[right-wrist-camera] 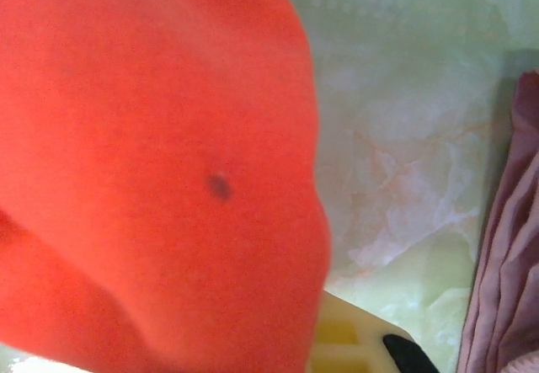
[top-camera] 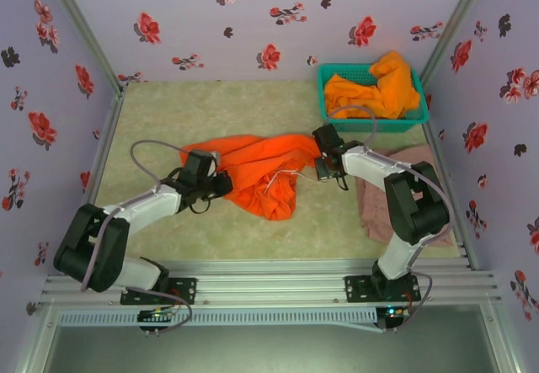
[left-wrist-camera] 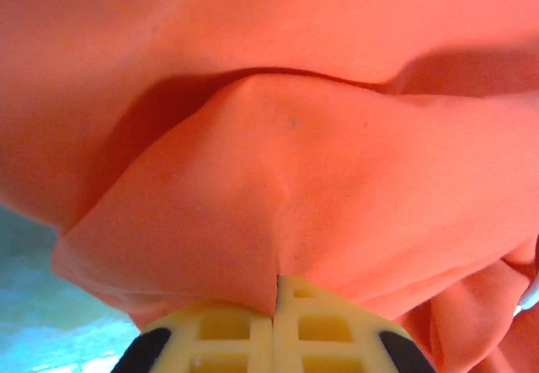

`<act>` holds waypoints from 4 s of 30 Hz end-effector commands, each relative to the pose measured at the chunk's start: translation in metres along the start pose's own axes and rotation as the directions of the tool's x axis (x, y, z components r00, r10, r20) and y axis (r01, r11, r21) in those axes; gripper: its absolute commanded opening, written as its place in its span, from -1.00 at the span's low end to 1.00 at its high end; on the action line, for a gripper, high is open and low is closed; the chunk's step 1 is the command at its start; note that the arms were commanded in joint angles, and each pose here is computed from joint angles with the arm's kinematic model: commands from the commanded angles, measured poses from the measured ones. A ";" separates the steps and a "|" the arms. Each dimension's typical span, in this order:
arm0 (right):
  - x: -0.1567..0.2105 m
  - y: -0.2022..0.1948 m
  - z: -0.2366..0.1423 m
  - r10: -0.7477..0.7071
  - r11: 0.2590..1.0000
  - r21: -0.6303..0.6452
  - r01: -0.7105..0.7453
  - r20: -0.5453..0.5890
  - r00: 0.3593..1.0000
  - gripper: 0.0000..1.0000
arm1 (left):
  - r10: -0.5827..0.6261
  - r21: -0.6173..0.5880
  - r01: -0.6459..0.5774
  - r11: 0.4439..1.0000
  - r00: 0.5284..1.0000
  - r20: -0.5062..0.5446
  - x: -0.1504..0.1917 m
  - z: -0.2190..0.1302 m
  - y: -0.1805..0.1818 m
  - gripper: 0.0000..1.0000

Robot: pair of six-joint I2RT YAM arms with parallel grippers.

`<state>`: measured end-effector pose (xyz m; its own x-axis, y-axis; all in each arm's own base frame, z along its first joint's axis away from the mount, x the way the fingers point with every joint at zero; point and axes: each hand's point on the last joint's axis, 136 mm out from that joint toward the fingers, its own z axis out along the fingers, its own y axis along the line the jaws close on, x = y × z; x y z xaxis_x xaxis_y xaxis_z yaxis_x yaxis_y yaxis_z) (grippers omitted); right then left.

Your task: Fold and stack the shorts

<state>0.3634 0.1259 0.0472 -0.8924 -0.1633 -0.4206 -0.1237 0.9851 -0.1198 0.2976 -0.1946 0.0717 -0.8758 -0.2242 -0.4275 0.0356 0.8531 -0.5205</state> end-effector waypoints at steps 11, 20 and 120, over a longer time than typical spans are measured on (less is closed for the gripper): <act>-0.064 -0.017 -0.106 0.038 0.999 -0.031 -0.031 0.252 0.967 -1.00 | 0.052 -0.026 -0.046 0.999 0.942 0.332 -0.097 -0.120 -0.017 -1.00; -0.097 0.007 -0.245 0.050 0.964 -0.247 0.100 0.536 0.842 -1.00 | 0.156 -0.101 -0.121 0.988 0.848 0.507 -0.164 -0.224 -0.042 -1.00; -0.031 0.073 -0.157 0.173 0.913 -0.403 -0.070 0.225 0.959 0.98 | -0.312 -0.360 0.348 0.865 0.937 0.157 -0.056 -0.015 0.132 0.37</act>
<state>0.3141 0.2250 0.1920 -0.8053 0.0169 -0.5926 -0.2290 0.9131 0.3372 0.3350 -0.0618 0.0387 -0.7586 -0.5653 -0.3239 -0.4632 0.8176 -0.3421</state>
